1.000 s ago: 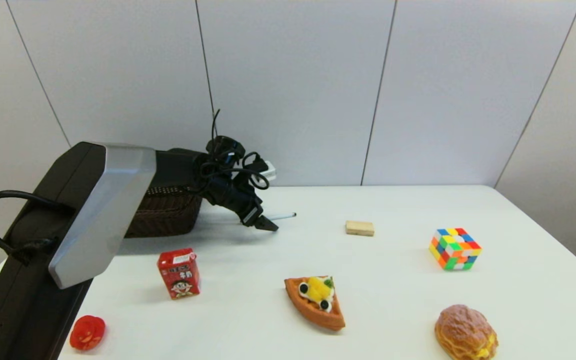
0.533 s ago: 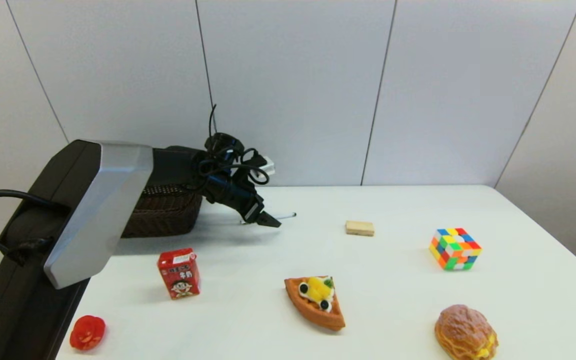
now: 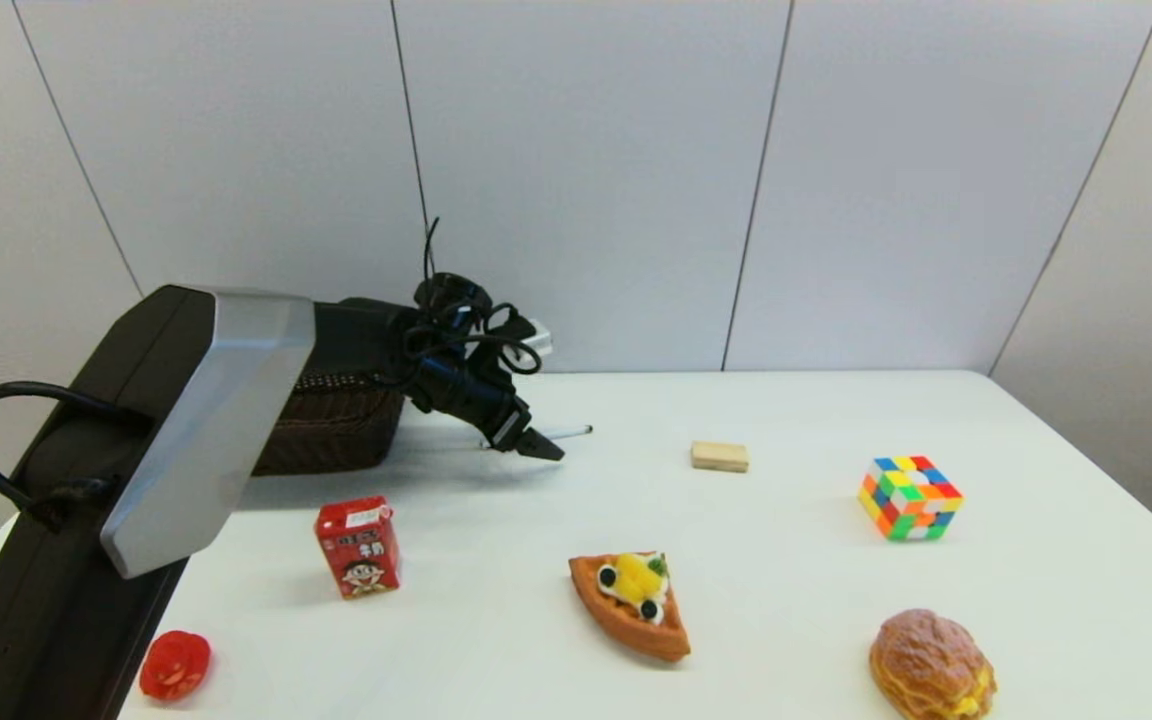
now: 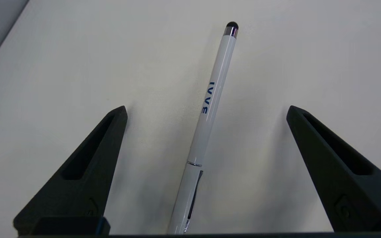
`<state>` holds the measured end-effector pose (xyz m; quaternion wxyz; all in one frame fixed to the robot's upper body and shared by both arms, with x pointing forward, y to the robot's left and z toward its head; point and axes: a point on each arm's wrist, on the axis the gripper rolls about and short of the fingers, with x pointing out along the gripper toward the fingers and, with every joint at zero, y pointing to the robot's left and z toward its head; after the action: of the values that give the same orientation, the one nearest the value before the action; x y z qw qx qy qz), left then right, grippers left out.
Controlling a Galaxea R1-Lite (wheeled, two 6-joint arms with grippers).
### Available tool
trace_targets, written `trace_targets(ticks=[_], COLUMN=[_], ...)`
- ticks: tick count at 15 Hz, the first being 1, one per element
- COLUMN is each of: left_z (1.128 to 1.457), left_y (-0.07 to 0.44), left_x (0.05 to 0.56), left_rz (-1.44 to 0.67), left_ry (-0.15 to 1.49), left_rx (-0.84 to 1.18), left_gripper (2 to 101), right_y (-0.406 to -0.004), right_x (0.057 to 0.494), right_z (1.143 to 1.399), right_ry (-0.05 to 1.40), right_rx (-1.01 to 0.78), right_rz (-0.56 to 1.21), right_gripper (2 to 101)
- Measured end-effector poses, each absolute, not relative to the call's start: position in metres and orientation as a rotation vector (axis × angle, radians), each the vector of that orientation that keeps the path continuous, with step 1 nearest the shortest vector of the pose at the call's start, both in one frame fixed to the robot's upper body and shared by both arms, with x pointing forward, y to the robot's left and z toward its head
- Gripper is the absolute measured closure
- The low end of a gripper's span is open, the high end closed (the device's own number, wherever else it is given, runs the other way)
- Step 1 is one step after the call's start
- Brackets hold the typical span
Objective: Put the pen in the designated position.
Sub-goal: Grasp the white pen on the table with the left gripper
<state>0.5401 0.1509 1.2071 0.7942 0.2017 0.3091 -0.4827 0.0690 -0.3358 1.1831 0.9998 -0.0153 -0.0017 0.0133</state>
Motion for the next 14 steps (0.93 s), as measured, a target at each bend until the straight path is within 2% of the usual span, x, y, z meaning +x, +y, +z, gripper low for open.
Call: trace_targets(ticks=[14], left_z=[1.2], left_y=[0.1468], left_x=[0.5397], left_rz=[-1.052], left_ry=[0.68], left_rx=[0.429], left_gripper=[5.3], right_y=[-0.3358], right_x=[0.069], right_z=[1.1831], right_ry=[-0.003], right_rx=[-0.031], right_rz=[0.027], right_gripper=[4.3])
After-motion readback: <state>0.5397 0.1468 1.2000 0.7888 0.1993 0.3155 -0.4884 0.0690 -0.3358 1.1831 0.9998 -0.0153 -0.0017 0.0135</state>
